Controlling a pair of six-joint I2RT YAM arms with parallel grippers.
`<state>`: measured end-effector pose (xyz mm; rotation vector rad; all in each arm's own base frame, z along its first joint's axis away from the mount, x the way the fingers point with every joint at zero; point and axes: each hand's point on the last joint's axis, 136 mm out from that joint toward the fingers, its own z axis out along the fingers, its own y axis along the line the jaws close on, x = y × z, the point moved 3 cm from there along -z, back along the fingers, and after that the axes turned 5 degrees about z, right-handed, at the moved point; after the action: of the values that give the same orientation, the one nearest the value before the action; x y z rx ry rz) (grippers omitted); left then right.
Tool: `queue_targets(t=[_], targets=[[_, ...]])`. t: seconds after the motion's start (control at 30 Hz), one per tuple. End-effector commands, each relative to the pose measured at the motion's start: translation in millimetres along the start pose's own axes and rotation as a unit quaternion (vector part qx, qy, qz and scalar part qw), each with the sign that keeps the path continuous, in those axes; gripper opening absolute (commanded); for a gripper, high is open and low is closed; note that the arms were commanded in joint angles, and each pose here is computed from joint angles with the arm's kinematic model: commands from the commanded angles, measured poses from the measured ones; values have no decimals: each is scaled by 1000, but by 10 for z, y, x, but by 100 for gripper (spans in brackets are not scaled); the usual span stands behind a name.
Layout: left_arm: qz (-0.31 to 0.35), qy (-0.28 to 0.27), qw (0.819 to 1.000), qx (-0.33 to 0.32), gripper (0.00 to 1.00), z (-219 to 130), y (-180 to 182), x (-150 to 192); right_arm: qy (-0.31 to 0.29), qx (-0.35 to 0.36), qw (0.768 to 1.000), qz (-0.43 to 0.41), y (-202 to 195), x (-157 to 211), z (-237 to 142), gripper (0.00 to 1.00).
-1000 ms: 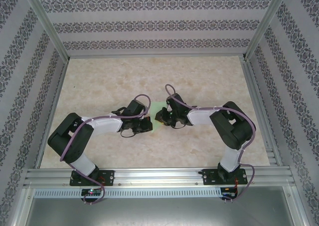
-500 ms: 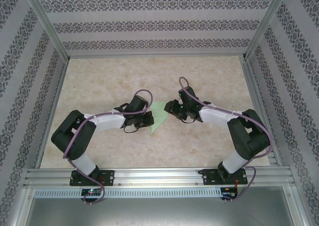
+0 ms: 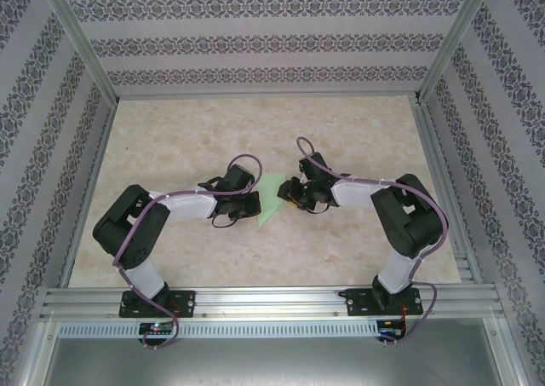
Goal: Fold a paper plane with a square sheet of paper (pick it up from the middle)
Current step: Third fold the triangle at the center of the table, then fourth fold the wing at the center of the table.
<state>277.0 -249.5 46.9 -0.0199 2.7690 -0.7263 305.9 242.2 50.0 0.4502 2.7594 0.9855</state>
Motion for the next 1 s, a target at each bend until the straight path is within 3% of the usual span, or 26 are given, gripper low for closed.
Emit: queue_targets(t=[0.0,0.33,0.47,0.63,0.77,0.97], targets=[[-6,0,1000,-14,4,12,25,-25,3,-33,999,-19,178,-37,44,38],[-3,-1,1000,-13,4,-6,14,-30,40,-113,993,-19,350,48,131,34],[3,-6,1000,-14,5,-63,-4,-64,37,-107,994,-14,309,38,144,16],[21,-25,999,-17,9,-265,-45,-144,8,-91,996,-16,306,-15,39,8],[34,-48,998,-13,16,-483,-86,-221,-24,-77,997,-21,373,-59,-159,6],[66,-91,994,11,43,-824,-194,-320,-83,-37,996,-22,470,-78,-545,6]])
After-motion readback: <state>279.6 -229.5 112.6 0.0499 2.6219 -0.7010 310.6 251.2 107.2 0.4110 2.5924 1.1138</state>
